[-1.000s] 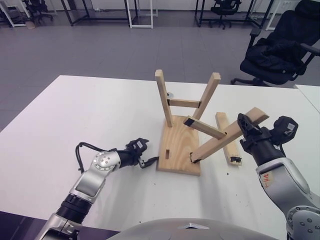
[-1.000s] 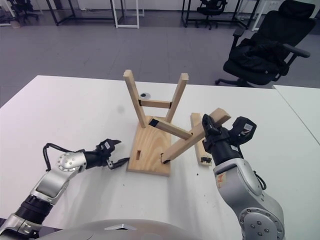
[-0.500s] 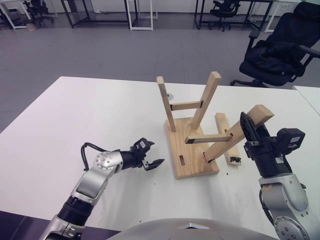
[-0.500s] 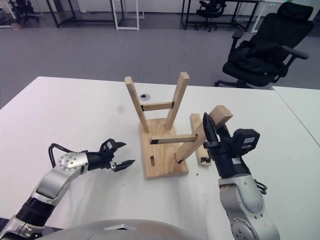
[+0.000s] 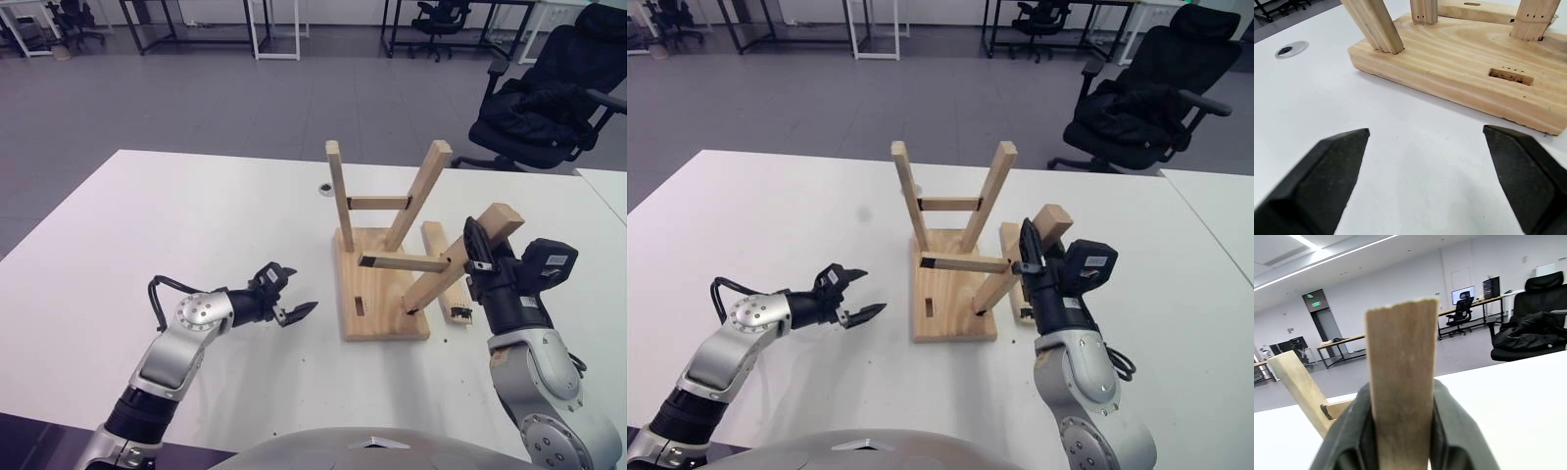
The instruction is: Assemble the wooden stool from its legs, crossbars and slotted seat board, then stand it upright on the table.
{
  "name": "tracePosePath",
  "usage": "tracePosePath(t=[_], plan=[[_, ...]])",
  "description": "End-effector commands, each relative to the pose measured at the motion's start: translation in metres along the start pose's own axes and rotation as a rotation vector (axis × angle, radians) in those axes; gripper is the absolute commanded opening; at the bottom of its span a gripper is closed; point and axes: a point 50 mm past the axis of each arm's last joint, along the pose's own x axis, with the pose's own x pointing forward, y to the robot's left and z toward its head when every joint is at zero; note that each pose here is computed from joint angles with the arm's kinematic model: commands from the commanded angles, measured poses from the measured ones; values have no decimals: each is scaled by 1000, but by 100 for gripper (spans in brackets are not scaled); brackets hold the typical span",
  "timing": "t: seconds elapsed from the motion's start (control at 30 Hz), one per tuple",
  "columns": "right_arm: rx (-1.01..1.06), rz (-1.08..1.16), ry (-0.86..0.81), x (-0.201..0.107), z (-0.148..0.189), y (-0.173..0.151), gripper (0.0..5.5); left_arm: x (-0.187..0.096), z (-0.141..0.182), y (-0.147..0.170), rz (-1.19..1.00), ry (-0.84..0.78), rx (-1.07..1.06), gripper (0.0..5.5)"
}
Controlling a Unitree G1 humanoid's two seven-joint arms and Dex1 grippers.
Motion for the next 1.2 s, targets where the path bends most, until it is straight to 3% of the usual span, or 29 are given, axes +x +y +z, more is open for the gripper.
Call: tracePosePath(t=[0.03,0.23,0.43,0.77,0.9,1.0,1.1,1.2], plan=[[-179,15,636,-49,-97,-24,105,-9,8,5,38,-1,-2,428],[-203,106,498,-21,-76,-20,105,-6,6,3,70,-5,-10,428],[-58,148,197,23,-17,-9,105,-5,9,9,122,-29,1,428],[-63,290,-140,53,55,7,287,-1,4,17,178,-40,9,428],[-86,189,-325,77,118,-29,362,-2,2,18,192,-48,6,428],[-88,92,-18,84,59,-61,432,-2,5,27,256,-63,23,428],[-152,94,454,71,-35,-63,432,-3,7,35,301,-75,31,428],[-151,91,590,59,-66,-62,432,-2,10,37,291,-81,40,428]])
